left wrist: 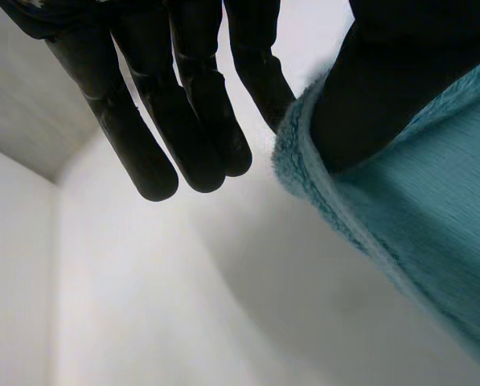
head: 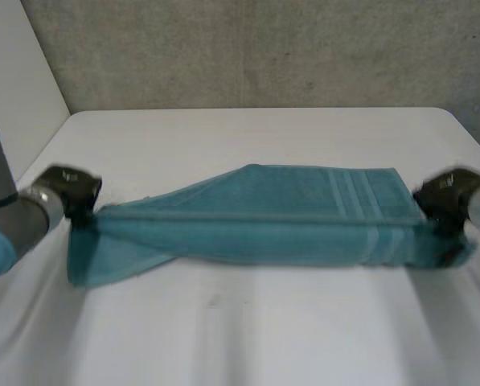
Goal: Fold the laundry
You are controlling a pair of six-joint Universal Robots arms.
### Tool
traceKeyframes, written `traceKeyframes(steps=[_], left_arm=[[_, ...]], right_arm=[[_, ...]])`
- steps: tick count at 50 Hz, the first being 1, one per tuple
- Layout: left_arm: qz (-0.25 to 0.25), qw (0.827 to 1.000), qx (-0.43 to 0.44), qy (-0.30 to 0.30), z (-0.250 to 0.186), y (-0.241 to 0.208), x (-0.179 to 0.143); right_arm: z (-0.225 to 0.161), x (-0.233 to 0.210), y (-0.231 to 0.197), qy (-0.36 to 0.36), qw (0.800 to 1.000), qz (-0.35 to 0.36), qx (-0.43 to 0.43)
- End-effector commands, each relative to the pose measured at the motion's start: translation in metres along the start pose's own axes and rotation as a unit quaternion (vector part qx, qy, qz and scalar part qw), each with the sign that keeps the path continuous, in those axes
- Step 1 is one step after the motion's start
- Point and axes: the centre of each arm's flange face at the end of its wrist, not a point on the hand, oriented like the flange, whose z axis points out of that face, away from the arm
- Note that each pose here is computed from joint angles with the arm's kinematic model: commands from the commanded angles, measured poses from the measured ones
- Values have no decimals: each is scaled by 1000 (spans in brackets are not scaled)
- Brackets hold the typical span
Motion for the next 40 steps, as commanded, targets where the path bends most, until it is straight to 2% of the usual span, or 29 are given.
traceKeyframes(steps=[1, 2, 3, 4, 5, 6, 7, 8, 10, 11, 12, 13, 14, 15, 16, 17, 18, 19, 20, 21, 22, 23, 24, 25, 26, 28, 30, 34, 40], left_arm=[[-1, 936, 303, -181, 16, -127, -70], [-1, 935, 304, -181, 16, -127, -70], [-3, 895, 384, -228, 2, -158, -88], [-7, 849, 454, -269, -17, -183, -103], [-7, 849, 455, -270, -17, -183, -104], [-12, 805, 510, -301, -37, -202, -116], [-16, 778, 544, -314, -50, -211, -121], [-16, 778, 544, -314, -50, -212, -121], [-22, 775, 549, -312, -55, -210, -121], [-29, 783, 542, -303, -55, -205, -119], [-34, 797, 529, -291, -53, -198, -114], [-35, 797, 529, -291, -53, -198, -114], [-42, 813, 511, -275, -48, -188, -109], [-47, 831, 486, -265, -41, -175, -106], [-47, 831, 486, -265, -41, -175, -105], [-49, 852, 457, -250, -32, -161, -98], [-49, 852, 457, -250, -32, -161, -98], [-53, 867, 433, -240, -26, -148, -91], [-54, 883, 407, -228, -18, -132, -85], [-54, 883, 406, -228, -18, -132, -85], [-53, 896, 382, -220, -12, -117, -80], [-56, 906, 361, -213, -6, -101, -76], [-56, 906, 361, -213, -6, -101, -76], [-57, 917, 339, -202, -1, -86, -67], [-57, 917, 339, -202, -1, -86, -67], [-57, 938, 293, -175, 14, -53, -45], [-57, 947, 272, -161, 21, -38, -35], [-60, 968, 208, -126, 39, 6, -6], [-56, 981, 157, -96, 41, 38, 17]], right_arm=[[-15, 96, -115, 253, 940, 74, 216], [-29, 119, -139, 305, 907, 89, 277], [-44, 136, -158, 343, 872, 101, 334], [-44, 136, -158, 343, 872, 101, 334], [-56, 147, -170, 369, 843, 108, 375], [-70, 155, -178, 392, 817, 112, 407], [-71, 155, -178, 392, 817, 112, 408], [-86, 157, -184, 404, 800, 112, 428], [-93, 152, -183, 401, 800, 113, 432], [-93, 144, -177, 389, 810, 111, 424], [-93, 144, -177, 389, 811, 111, 424], [-88, 135, -170, 376, 822, 110, 414], [-77, 124, -159, 359, 837, 113, 396], [-77, 123, -159, 359, 838, 113, 396], [-69, 114, -150, 346, 850, 111, 383], [-69, 114, -150, 345, 850, 111, 383], [-59, 103, -140, 327, 863, 110, 369], [-49, 93, -129, 309, 876, 109, 354], [-49, 93, -129, 309, 876, 109, 353], [-40, 81, -119, 289, 889, 106, 339], [-33, 69, -109, 269, 901, 105, 325], [-33, 69, -109, 269, 901, 105, 325], [-27, 59, -100, 252, 910, 104, 312], [-19, 49, -89, 234, 920, 105, 296], [-19, 48, -89, 234, 920, 105, 295], [-13, 40, -79, 219, 928, 105, 282], [7, 19, -56, 188, 945, 110, 242], [29, -4, -30, 156, 961, 116, 197], [42, -34, 4, 114, 978, 114, 134]])
